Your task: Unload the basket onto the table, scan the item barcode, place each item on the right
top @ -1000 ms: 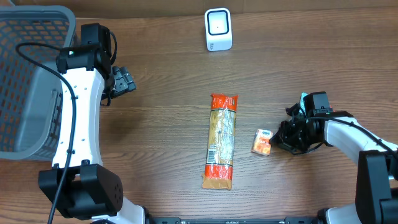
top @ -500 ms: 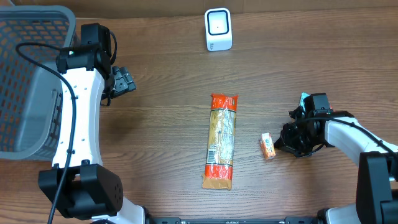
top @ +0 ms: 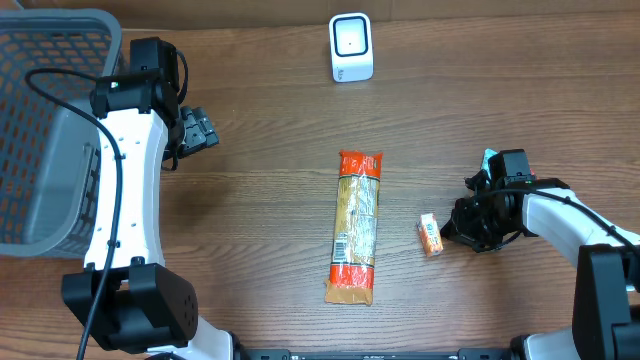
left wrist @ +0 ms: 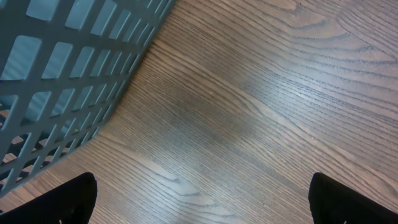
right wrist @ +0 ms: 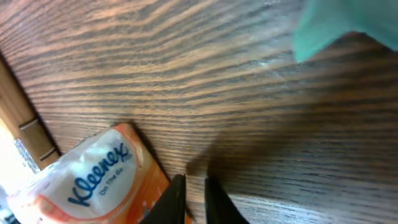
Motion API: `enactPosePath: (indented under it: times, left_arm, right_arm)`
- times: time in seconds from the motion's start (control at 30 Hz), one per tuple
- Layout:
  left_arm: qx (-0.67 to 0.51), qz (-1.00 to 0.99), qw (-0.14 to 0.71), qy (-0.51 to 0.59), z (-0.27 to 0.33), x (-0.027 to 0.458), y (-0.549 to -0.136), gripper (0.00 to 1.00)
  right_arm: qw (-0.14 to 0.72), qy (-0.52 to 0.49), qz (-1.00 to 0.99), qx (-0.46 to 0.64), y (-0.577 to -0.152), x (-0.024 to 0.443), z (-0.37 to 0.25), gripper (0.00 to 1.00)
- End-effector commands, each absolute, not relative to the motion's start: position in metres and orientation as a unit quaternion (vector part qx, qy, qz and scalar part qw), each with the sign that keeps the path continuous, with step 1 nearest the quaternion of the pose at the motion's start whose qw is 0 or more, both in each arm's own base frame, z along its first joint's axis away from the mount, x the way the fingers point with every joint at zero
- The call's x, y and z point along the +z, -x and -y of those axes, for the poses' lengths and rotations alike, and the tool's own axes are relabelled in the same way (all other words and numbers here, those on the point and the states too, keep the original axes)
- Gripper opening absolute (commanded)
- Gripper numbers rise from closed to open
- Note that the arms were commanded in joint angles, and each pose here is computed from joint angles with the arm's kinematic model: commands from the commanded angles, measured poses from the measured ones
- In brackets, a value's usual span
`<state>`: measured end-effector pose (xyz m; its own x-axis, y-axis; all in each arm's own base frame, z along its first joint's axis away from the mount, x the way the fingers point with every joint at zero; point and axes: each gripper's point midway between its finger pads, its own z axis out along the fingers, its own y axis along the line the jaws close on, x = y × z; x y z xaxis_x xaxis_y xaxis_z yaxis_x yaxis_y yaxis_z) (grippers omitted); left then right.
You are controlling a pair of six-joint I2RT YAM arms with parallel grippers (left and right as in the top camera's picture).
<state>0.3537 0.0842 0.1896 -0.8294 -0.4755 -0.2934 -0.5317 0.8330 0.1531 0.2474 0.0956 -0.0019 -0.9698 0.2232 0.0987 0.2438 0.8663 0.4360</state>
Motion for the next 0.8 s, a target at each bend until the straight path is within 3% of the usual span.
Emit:
enactPosePath:
  times: [0.0, 0.4, 0.47, 0.5, 0.53, 0.57, 0.77]
  left_arm:
    - [0.115, -0.951, 0.129, 0.256, -0.085, 0.195, -0.357, 1.0]
    - [0.115, -0.951, 0.129, 0.256, -0.085, 0.195, -0.357, 1.0]
    - [0.115, -0.951, 0.129, 0.256, -0.085, 0.195, -0.357, 1.0]
    - [0.115, -0.951, 0.129, 0.256, -0.085, 0.195, -0.357, 1.0]
    - [0.115, -0.951, 0.129, 0.256, -0.085, 0.195, -0.357, 1.0]
    - [0.115, -0.951, 0.129, 0.256, -0.085, 0.195, -0.357, 1.0]
    - [0.115, -0.951, 0.129, 0.256, -0.085, 0.195, -0.357, 1.0]
  right_arm:
    - [0.004, 0.118, 0.973, -0.2, -0.258, 0.003, -0.085, 0.06]
    - [-0.11, 0.091, 0.967, -0.212, -0.299, 0.127, -0.086, 0.19]
    - [-0.113, 0.085, 0.966, -0.216, -0.296, 0.135, -0.09, 0.3]
    - [-0.112, 0.081, 0.965, -0.223, -0.295, 0.137, -0.094, 0.44]
    - [-0.109, 0.075, 0.963, -0.236, -0.294, 0.139, -0.1, 0.65]
    - [-0.108, 0.072, 0.96, -0.247, -0.294, 0.14, -0.104, 1.0]
    - [-0.14, 0.041, 0.933, -0.329, -0.309, 0.162, -0.131, 1.0]
